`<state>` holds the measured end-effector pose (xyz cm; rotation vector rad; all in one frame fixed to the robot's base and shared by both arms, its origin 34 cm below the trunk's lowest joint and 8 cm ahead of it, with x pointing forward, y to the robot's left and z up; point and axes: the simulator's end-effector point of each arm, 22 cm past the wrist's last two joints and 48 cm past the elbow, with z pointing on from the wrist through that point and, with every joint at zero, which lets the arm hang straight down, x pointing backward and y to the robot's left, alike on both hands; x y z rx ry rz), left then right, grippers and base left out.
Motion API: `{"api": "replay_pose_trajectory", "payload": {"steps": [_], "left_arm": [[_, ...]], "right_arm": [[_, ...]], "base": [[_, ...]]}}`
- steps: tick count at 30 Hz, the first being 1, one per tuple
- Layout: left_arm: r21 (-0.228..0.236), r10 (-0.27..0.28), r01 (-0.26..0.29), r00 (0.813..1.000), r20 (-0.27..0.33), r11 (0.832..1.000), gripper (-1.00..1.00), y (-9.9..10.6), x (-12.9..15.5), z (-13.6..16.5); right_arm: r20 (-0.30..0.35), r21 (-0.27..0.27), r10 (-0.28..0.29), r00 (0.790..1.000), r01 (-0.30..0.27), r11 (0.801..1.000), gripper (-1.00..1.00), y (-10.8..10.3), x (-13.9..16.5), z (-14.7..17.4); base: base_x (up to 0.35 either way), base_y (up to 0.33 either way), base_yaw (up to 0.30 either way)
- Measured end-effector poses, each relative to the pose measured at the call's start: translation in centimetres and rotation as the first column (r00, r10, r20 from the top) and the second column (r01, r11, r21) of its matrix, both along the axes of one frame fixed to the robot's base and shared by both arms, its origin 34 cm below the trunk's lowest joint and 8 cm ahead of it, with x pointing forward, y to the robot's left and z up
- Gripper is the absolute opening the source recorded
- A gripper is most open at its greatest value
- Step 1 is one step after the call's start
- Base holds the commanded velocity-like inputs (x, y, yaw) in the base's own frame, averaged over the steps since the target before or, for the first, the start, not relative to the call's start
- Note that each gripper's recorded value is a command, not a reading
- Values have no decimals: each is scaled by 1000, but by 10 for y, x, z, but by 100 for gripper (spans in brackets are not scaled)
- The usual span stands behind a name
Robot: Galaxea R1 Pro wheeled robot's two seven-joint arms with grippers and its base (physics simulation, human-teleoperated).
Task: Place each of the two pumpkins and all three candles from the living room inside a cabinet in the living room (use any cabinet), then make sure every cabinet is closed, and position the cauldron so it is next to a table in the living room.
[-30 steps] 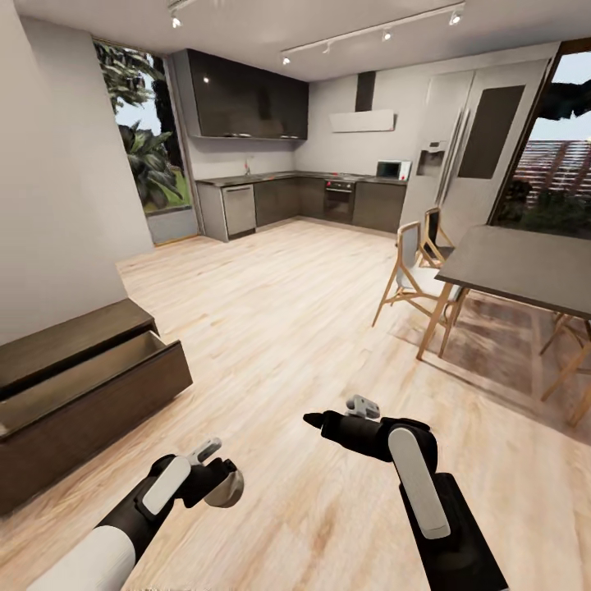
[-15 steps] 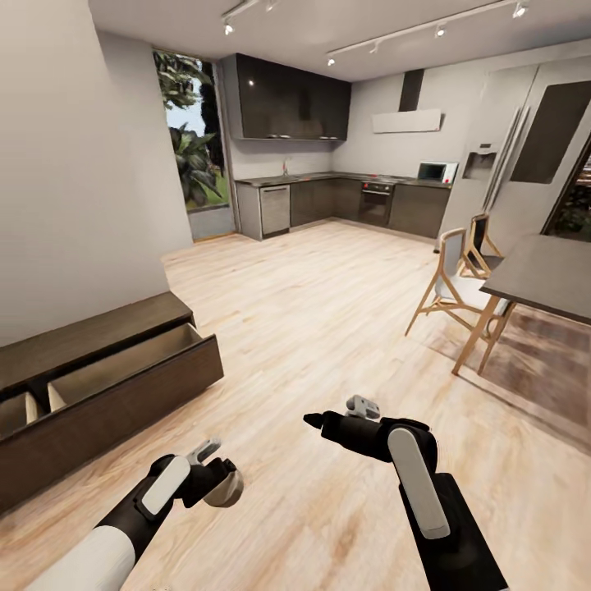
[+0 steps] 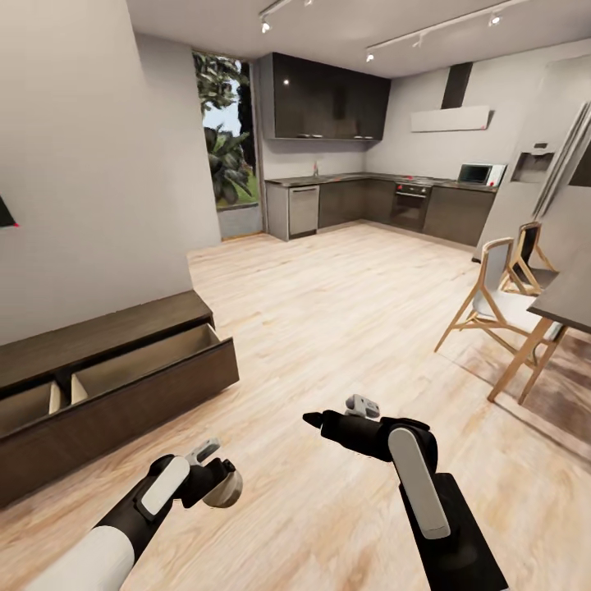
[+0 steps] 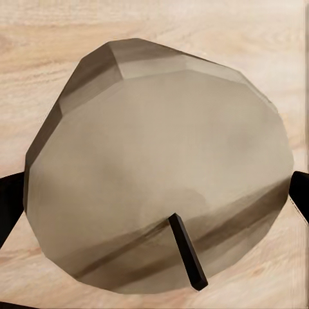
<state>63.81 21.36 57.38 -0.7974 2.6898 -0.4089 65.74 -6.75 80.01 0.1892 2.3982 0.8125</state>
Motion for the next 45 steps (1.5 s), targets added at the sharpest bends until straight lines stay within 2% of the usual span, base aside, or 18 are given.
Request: {"api": "replay_pose_trajectory", "payload": {"steps": [27, 45], "left_arm": [[-1, 0, 0, 1000, 0, 1000, -100, 0, 0, 0], [-7, 7, -7, 1000, 0, 1000, -100, -1, 1, 6]], "right_arm": [[-2, -8, -1, 1000, 1, 1000, 100, -1, 0, -1], [-3, -10, 12, 1000, -12, 1000, 100, 4, -1, 3]], "base": [[244, -188, 255], [16, -4, 274]]}}
